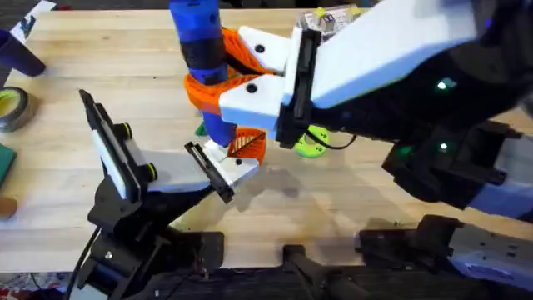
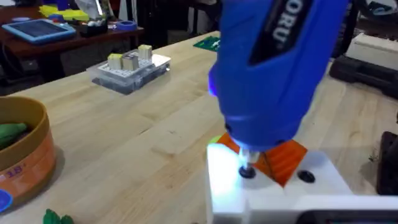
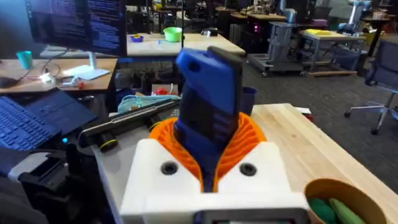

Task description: Pick up the gripper from the table and insert it into the empty holder that is missing its gripper. Then pick up a screw, insert it into the mounting hole, and use the screwdriver to tighten it. Finally, clean up the table by picking up the vegetable and placing it into the bucket.

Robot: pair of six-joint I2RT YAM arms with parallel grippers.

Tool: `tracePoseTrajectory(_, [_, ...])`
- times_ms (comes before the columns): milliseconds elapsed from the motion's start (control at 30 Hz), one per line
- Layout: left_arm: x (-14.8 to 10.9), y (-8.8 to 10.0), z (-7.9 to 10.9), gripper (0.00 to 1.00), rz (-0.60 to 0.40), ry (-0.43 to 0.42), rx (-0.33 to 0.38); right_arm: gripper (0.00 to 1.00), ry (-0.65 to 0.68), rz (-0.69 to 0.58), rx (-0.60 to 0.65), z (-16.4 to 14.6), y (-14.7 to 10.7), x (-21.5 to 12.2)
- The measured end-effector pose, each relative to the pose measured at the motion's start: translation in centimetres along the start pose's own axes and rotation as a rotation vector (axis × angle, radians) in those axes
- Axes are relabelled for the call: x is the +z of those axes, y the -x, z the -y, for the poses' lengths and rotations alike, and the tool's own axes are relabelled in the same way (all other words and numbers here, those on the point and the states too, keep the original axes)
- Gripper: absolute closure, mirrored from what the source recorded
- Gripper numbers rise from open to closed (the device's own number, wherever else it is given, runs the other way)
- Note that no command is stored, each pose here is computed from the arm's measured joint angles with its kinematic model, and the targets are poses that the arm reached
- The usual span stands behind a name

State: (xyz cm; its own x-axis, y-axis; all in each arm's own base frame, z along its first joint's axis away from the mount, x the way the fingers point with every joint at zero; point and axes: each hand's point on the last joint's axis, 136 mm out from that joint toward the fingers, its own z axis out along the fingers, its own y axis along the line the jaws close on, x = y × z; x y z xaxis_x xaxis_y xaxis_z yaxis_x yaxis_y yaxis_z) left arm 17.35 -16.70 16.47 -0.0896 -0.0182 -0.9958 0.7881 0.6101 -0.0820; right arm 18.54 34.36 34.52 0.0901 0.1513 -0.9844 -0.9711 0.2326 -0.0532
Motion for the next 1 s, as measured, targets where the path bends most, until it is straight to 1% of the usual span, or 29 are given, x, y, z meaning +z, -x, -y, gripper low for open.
tracePoseTrajectory(133, [0.0,0.4,0.2,0.988,0.015,-0.007,0.012,0.937,-0.004,0.02,-0.011,-0.1,0.7,-0.8])
tracePoseTrajectory(200, [0.0,0.4,0.2,0.989,0.013,-0.009,0.011,0.938,-0.01,0.048,-0.026,0.0,1.6,-1.2])
tracePoseTrajectory(300, [0.0,-0.2,0.1,0.99,-0.007,-0.007,-0.001,0.939,-0.02,0.135,-0.075,-0.1,4.4,-2.1])
tracePoseTrajectory(367, [0.0,-0.2,0.1,0.99,-0.007,-0.007,-0.001,0.937,-0.026,0.176,-0.099,-0.3,5.9,-2.8])
tracePoseTrajectory(433, [0.0,-0.2,0.1,0.99,-0.007,-0.007,-0.001,0.938,-0.029,0.193,-0.118,-0.3,6.6,-3.1])
tracePoseTrajectory(500, [0.0,-0.2,0.1,0.988,-0.008,-0.007,-0.002,0.939,-0.037,0.19,-0.126,-0.2,6.5,-3.0])
tracePoseTrajectory(667, [0.0,-0.2,0.1,0.99,-0.008,-0.007,-0.002,0.938,-0.084,0.125,-0.115,1.0,4.7,-2.7])
tracePoseTrajectory(800, [0.0,-0.2,0.1,0.989,-0.008,-0.007,-0.002,0.937,-0.169,0.038,-0.128,3.0,2.7,-3.0])
tracePoseTrajectory(900, [0.0,-0.2,0.1,0.988,-0.008,-0.007,-0.002,0.938,-0.277,-0.083,-0.132,5.6,0.0,-3.8])
tracePoseTrajectory(1000, [0.0,-0.2,0.1,0.989,-0.008,-0.007,-0.002,0.939,-0.399,-0.253,-0.132,8.4,-3.8,-5.6])
